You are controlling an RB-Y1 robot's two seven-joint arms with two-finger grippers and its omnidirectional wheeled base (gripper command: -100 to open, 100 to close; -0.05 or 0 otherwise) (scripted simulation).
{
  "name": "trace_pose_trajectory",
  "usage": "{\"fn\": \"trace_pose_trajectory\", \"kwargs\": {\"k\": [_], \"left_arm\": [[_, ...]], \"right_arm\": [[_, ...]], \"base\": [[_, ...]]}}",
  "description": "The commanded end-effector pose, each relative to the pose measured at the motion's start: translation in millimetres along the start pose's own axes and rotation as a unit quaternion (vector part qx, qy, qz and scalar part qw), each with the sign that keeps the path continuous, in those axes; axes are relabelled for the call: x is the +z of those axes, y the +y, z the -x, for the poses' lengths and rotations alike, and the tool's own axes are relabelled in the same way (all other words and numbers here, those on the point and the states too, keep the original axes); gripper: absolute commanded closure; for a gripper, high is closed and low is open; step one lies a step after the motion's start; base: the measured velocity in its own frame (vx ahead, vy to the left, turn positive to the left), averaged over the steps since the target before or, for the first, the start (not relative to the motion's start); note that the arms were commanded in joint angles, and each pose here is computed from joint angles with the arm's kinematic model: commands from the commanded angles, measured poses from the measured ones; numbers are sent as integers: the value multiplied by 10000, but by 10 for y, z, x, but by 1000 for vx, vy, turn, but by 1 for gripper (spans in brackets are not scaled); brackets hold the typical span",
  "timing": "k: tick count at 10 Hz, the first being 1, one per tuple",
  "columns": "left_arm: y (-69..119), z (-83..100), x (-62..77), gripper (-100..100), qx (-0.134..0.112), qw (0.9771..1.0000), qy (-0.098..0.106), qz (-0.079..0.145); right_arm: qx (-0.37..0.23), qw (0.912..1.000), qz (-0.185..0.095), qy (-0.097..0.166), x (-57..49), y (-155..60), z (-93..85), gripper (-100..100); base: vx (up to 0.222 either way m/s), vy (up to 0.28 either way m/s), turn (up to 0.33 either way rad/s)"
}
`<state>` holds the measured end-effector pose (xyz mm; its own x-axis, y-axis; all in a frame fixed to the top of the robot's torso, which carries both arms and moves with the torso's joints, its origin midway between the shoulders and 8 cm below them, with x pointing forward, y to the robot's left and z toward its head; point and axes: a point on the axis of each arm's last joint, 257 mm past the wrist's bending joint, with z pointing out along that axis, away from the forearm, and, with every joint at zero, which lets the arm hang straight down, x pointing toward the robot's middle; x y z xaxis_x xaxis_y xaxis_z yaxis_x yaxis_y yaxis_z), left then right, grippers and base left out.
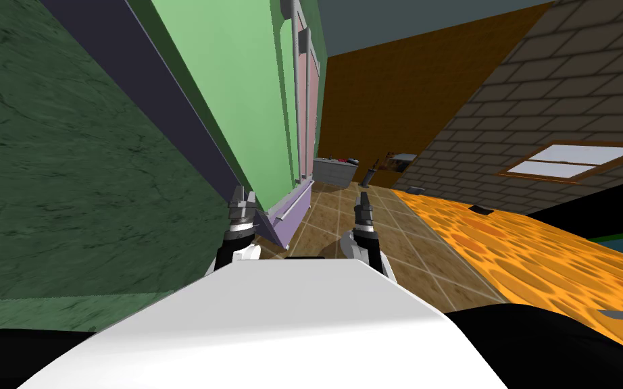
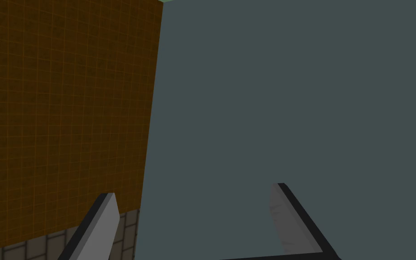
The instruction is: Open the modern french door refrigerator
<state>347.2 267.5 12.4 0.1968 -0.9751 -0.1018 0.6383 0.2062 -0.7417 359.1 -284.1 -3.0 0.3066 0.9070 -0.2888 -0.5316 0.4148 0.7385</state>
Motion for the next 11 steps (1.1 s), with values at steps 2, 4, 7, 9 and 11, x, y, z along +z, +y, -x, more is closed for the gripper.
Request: {"fn": "trace_pose_trajectory", "kwargs": {"k": [2,4,7,9,11], "left_arm": [[0,0,0,0,0,10000,0,0],[-1,0,0,0,0,10000,0,-1],[-1,0,0,0,0,10000,0,-2],[-2,0,1,0,0,10000,0,-2],[38,-32,-4,-100,127,9996,241,81]], "right_arm": [[0,10000,0,0,0,0,0,0],[0,10000,1,0,0,1,0,0],[0,10000,2,0,0,2,0,0],[0,10000,2,0,1,2,0,0],[0,10000,-1,0,0,0,0,0]], "base": [[0,0,0],[0,0,0],[0,0,0],[0,0,0],[38,-14,-8]]}}
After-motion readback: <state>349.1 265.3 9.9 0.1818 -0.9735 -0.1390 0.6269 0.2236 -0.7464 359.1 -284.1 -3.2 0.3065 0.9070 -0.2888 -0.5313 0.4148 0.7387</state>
